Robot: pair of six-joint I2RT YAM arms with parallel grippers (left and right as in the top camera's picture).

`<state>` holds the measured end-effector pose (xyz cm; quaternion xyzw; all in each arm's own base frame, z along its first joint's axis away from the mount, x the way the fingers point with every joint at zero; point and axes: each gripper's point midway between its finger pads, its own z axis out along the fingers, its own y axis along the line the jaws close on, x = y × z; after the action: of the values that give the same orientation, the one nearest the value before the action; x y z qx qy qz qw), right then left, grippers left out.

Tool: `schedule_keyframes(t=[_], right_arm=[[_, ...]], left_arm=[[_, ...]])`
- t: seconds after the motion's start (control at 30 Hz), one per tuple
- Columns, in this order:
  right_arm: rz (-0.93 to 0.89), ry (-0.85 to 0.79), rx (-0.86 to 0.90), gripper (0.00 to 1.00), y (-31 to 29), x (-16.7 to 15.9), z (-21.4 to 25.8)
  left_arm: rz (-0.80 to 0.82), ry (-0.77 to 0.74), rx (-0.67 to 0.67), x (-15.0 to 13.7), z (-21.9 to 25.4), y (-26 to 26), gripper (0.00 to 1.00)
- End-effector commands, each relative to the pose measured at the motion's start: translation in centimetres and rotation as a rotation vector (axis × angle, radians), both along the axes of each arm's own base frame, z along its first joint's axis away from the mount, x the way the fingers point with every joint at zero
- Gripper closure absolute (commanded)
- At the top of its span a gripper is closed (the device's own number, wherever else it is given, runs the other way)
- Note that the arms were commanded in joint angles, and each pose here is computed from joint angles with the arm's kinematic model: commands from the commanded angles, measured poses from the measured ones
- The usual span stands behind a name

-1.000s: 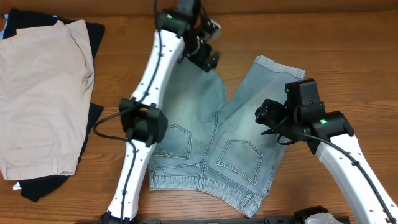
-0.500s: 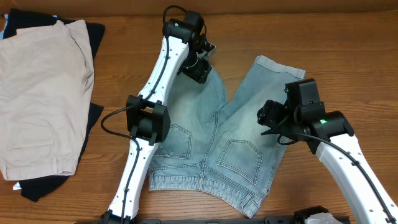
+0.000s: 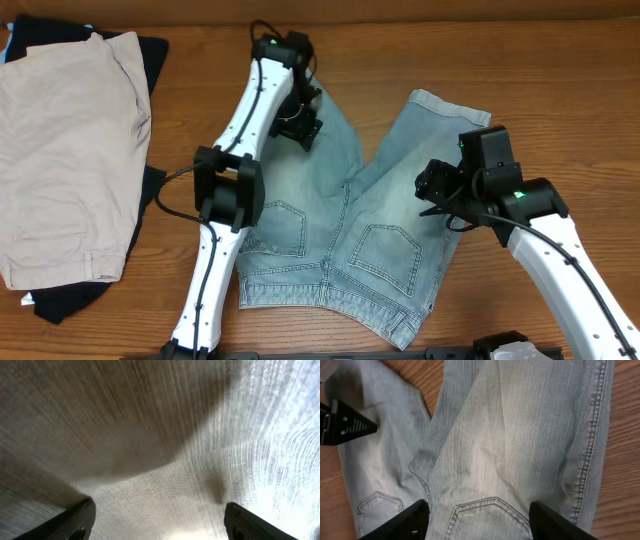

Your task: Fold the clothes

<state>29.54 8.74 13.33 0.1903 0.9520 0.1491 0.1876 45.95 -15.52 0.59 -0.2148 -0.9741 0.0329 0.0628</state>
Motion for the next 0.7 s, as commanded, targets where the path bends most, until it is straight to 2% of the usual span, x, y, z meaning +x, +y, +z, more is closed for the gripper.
schedule_keyframes(t=[0.0,0.17,0.23,0.33,0.5,0.67], right_arm=[[-0.007,-0.006,-0.016,0.32,-0.2,0.8,0.0],[-0.007,0.029,-0.024,0.32,-0.2,1.0,-1.2],[-0.007,0.031,-0.025,0.31,-0.2,1.0,-1.3],[-0.012,0.029,-0.035,0.31,-0.4,1.1,-1.3],[-0.013,0.017,-0.035,0.31,-0.3,1.3,-1.2],[-0.013,0.002,-0.033,0.31,-0.3,1.7,-1.0]], left_arm=[[0.095,0.074,0.009,-0.5,-1.7,2.4,0.14],[0.086,-0.079,-0.143,2.2,3.6,-0.6,0.09],[0.063,-0.187,-0.203,4.0,6.1,-2.2,0.02],[0.027,-0.364,-0.271,7.0,9.0,-4.4,0.0],[0.0,-0.501,-0.288,10.1,9.2,-6.0,0.0],[-0.112,-0.532,-0.288,11.0,7.4,-7.0,0.0]])
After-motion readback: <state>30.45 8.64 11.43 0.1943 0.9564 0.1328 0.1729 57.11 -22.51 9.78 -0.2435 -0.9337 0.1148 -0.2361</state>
